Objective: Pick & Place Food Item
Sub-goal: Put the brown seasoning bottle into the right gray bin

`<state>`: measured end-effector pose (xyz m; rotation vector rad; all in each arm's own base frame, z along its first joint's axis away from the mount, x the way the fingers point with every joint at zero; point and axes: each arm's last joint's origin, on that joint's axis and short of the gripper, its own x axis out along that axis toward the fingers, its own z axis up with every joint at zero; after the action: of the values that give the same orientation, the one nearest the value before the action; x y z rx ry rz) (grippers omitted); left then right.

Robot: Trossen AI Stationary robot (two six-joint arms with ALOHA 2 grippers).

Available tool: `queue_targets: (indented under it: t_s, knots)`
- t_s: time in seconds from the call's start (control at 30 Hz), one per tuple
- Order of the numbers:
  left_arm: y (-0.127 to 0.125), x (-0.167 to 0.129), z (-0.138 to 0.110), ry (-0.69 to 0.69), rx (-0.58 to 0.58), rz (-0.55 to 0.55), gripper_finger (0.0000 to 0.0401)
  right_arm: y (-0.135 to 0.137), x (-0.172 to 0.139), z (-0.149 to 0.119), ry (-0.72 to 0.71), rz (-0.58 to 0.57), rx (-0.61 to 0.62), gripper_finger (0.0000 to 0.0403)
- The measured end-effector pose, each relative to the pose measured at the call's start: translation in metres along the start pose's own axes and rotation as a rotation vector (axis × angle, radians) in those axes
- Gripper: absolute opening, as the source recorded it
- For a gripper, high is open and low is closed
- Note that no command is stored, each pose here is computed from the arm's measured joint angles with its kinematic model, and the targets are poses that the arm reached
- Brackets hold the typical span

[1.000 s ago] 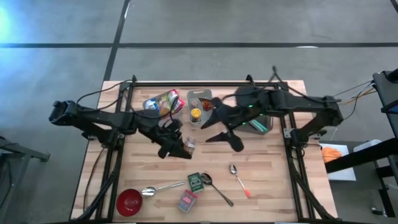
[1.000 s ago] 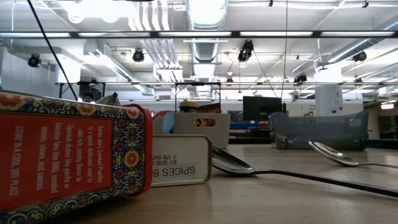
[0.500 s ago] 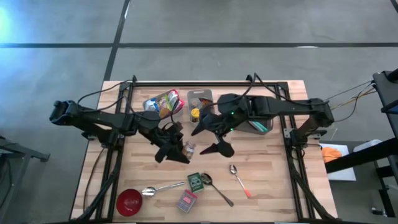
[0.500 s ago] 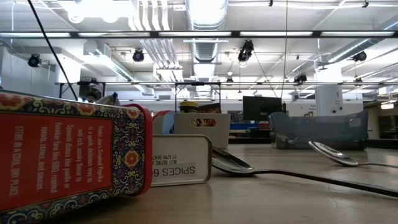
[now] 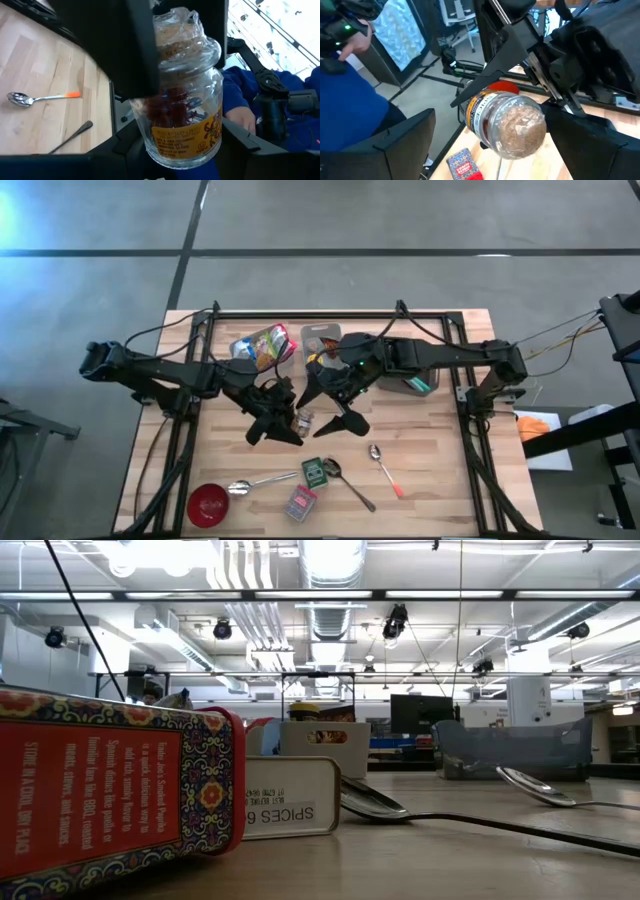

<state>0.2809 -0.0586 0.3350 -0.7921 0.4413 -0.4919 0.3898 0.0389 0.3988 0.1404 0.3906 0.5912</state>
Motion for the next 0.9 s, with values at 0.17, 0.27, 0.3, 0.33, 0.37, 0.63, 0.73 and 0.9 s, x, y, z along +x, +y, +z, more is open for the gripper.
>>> queue_targets:
  t_s: [0.17,0.27,0.3,0.33,0.37,0.63,0.73,0.9]
  knots:
    - [-0.0002,0.0,-0.0002,0.007,0.009,-0.007,0.0176,-0.0016,0.0001,0.0004,0.0,0.008,0.001,0.0367]
    - [-0.0004,0.0,-0.0004,0.01,0.01,-0.01,0.0176,-0.0024,-0.0004,0.0004,-0.001,0.006,0.002,0.0341]
    - [-0.0004,0.0,-0.0004,0.012,0.015,-0.012,0.0176,-0.0025,-0.0005,0.0004,0.0,0.006,0.003,0.033]
    - [-0.0004,0.0,-0.0004,0.012,0.019,-0.012,0.0176,-0.0027,-0.0006,0.0004,0.0,0.005,0.003,0.0317]
    - [-0.0004,0.0,-0.0004,0.012,0.023,-0.012,0.0176,-0.0028,-0.0007,0.0004,-0.001,0.005,0.003,0.0305]
    - [-0.0024,0.0,0.0015,-0.007,0.041,-0.031,0.0176,-0.0042,-0.0007,-0.0002,-0.002,-0.002,-0.001,0.0218]
    - [-0.003,0.0,0.0021,-0.012,0.05,-0.037,0.0176,-0.0037,-0.0013,0.0002,-0.003,-0.001,-0.002,0.0198]
    - [-0.003,0.0001,0.0018,-0.01,0.052,-0.04,0.0176,-0.0031,-0.0013,0.0003,-0.004,0.009,-0.002,0.0179]
